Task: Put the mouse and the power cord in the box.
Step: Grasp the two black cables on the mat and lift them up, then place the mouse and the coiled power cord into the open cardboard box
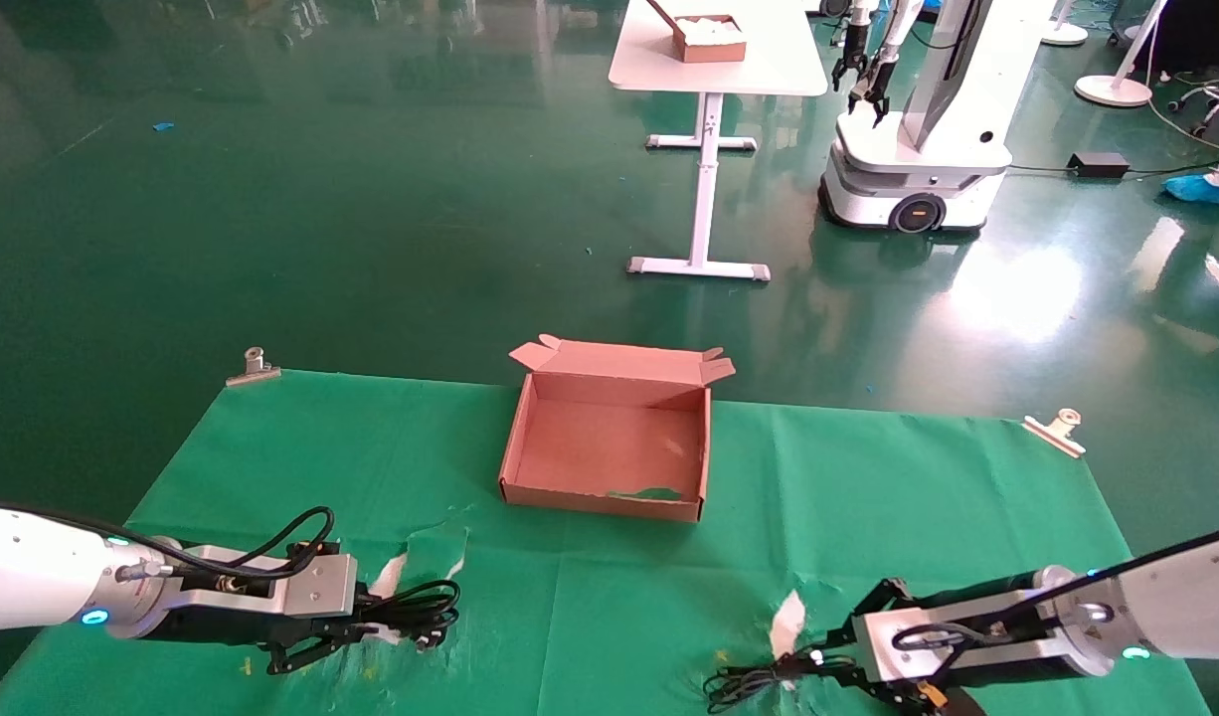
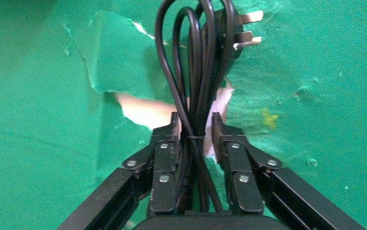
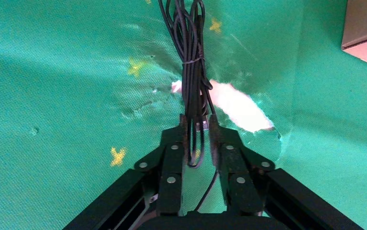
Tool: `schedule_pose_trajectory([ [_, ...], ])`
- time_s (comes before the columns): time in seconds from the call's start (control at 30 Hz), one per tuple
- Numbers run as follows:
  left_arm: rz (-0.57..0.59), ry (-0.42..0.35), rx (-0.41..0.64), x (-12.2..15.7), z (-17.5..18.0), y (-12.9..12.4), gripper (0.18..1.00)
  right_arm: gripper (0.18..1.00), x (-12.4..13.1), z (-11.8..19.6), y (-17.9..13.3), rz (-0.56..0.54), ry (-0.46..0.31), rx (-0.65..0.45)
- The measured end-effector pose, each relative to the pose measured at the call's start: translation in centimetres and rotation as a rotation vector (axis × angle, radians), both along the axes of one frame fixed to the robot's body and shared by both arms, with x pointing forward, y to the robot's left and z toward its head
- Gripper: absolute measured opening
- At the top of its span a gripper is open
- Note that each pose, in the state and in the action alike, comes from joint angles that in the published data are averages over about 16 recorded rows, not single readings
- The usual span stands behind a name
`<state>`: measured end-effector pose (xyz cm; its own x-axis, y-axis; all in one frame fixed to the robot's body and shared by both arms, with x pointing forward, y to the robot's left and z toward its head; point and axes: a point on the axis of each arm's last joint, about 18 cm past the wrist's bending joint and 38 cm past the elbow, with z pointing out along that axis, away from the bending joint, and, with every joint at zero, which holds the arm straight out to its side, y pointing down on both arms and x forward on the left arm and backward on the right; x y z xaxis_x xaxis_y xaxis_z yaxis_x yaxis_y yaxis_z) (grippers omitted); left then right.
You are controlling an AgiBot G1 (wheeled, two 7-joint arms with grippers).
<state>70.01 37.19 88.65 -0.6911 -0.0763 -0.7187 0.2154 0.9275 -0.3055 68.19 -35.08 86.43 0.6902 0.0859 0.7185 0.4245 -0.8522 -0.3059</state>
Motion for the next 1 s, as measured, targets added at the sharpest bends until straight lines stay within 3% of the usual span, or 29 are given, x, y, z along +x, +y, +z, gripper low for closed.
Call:
schedule_pose_trajectory([
  [0.2, 0.007, 0.006, -0.022, -0.1, 0.1, 0.0, 0.333, 0.276, 0.0, 0.2, -0.2, -0.008, 0.000, 0.009],
  [0.37, 0.029, 0.020, -0.120, -0.6, 1.1, 0.1, 0.286, 0.232, -0.2, 1.7, -1.1, -0.044, -0.022, 0.076],
  [0.53, 0.054, 0.031, -0.314, -1.2, 3.8, -0.3, 0.267, 0.206, -0.5, 5.4, -2.8, -0.095, -0.083, 0.191],
  [0.73, 0.055, 0.013, -0.611, -1.7, 9.7, -1.9, 0.266, 0.195, -0.9, 12.4, -3.6, -0.122, -0.199, 0.346],
  [1.0, 0.018, -0.071, -0.909, -1.5, 18.5, -4.5, 0.265, 0.193, 0.8, 20.2, 1.3, -0.086, -0.336, 0.459],
])
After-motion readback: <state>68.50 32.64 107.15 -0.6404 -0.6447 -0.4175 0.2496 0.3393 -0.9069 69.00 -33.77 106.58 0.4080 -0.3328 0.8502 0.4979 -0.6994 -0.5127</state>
